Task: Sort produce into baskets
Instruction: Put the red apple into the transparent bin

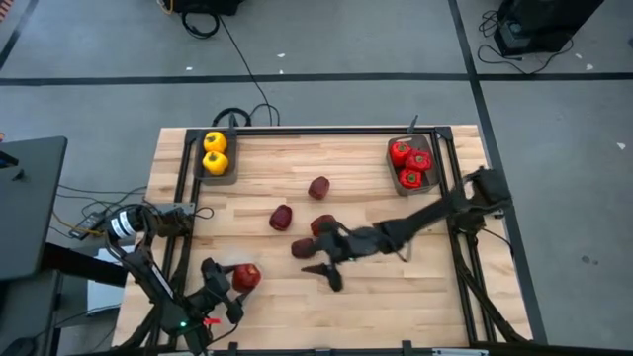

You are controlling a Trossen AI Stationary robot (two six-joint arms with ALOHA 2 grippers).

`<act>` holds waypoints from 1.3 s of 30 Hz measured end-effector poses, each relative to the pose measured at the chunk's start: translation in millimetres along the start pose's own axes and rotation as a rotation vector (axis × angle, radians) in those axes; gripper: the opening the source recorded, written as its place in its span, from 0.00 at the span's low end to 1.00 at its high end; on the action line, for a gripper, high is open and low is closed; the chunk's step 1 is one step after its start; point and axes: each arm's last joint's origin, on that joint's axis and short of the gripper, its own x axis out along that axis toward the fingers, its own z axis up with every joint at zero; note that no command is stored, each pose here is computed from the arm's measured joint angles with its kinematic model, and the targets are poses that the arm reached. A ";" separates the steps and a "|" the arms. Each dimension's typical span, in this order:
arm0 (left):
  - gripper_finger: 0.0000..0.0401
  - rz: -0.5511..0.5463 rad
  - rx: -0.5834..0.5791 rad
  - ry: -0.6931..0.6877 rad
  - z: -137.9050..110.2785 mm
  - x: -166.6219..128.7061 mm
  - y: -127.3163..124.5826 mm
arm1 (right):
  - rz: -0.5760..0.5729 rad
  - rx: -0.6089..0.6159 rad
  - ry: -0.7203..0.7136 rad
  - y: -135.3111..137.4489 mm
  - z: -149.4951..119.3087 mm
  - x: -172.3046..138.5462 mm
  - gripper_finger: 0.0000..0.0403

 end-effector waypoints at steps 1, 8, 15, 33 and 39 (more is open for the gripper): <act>0.91 0.000 0.021 -0.017 1.5 -0.9 -0.8 | 0.022 0.005 0.003 -5.4 1.6 9.3 0.60; 0.89 0.011 0.093 -0.052 8.7 -1.1 -4.3 | 0.157 0.020 -0.015 -23.4 16.6 75.4 0.46; 0.89 -0.001 0.071 -0.089 11.3 1.5 -6.0 | 0.217 0.064 -0.008 -39.4 11.4 122.0 0.46; 0.89 0.002 0.056 -0.103 14.0 4.5 -7.3 | 0.192 0.080 -0.033 -52.3 0.8 140.7 0.41; 0.89 0.013 0.063 -0.119 17.4 9.3 -8.2 | 0.184 0.071 -0.023 -52.9 -0.3 140.8 0.40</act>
